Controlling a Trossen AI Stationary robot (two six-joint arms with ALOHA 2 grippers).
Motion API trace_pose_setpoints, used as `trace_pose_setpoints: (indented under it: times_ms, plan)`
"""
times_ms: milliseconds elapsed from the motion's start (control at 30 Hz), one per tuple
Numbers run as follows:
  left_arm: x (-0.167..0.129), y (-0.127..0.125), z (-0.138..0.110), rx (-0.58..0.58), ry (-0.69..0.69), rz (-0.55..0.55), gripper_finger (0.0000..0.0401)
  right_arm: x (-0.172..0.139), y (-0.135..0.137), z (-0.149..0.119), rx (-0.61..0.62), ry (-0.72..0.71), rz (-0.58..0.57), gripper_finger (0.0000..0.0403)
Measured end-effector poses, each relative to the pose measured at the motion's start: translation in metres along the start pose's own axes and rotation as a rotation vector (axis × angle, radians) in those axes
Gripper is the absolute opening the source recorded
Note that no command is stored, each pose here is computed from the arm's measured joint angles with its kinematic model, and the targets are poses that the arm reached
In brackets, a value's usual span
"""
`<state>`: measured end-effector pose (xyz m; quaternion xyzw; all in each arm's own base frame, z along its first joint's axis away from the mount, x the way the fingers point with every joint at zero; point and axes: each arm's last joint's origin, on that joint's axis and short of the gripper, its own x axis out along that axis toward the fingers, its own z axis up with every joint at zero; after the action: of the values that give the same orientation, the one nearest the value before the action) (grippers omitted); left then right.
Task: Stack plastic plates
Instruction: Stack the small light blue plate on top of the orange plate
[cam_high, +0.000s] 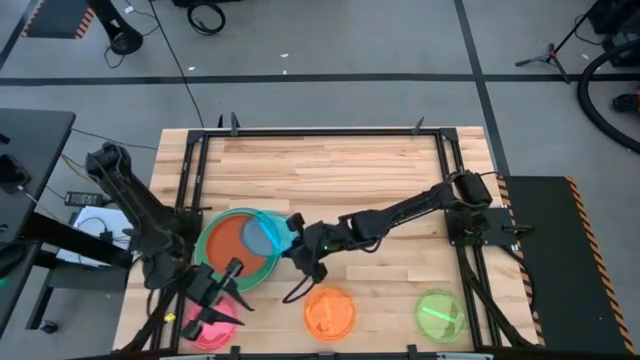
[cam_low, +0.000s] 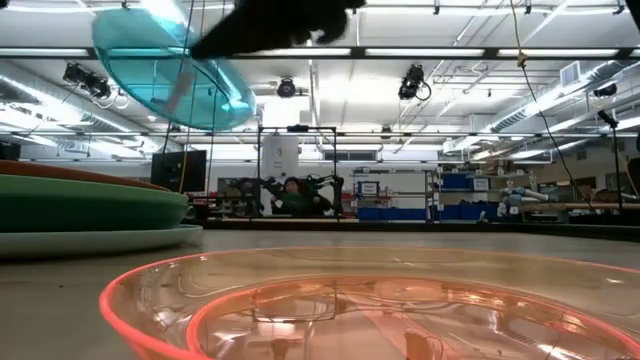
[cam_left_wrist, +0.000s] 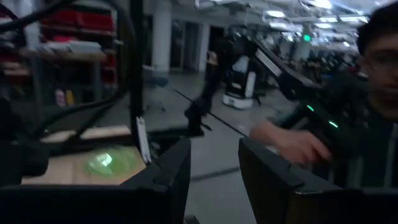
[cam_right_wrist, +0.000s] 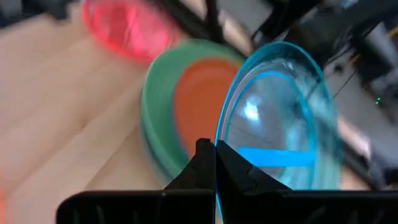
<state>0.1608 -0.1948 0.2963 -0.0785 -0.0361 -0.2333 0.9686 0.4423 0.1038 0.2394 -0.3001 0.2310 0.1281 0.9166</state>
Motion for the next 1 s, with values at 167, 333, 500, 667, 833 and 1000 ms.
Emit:
trace_pose_setpoints:
  times_ms: [167, 333, 500, 667, 833, 1000]
  plan:
    - [0.017, 0.013, 0.003, -0.016, -0.088, 0.067, 0.0142, 0.020, -0.003, 0.000, -0.026, -0.091, 0.036, 0.0002]
    - [0.027, 0.011, 0.037, 0.031, -0.160, 0.087, 0.0142, 0.045, 0.001, -0.002, -0.049, -0.062, 0.054, 0.0002]
    - [0.033, 0.005, 0.062, 0.119, -0.124, 0.120, 0.0142, 0.064, 0.000, 0.002, -0.046, -0.072, 0.046, 0.0002]
    - [0.035, 0.010, 0.065, 0.117, -0.087, 0.204, 0.0142, 0.089, -0.005, 0.000, -0.018, -0.089, 0.030, 0.0002]
    - [0.037, 0.015, 0.065, 0.122, -0.082, 0.224, 0.0142, 0.123, -0.003, -0.017, -0.009, -0.072, 0.022, 0.0003]
    - [0.037, 0.015, 0.065, 0.097, -0.084, 0.224, 0.0142, 0.141, -0.005, -0.034, 0.005, -0.045, 0.017, 0.0005]
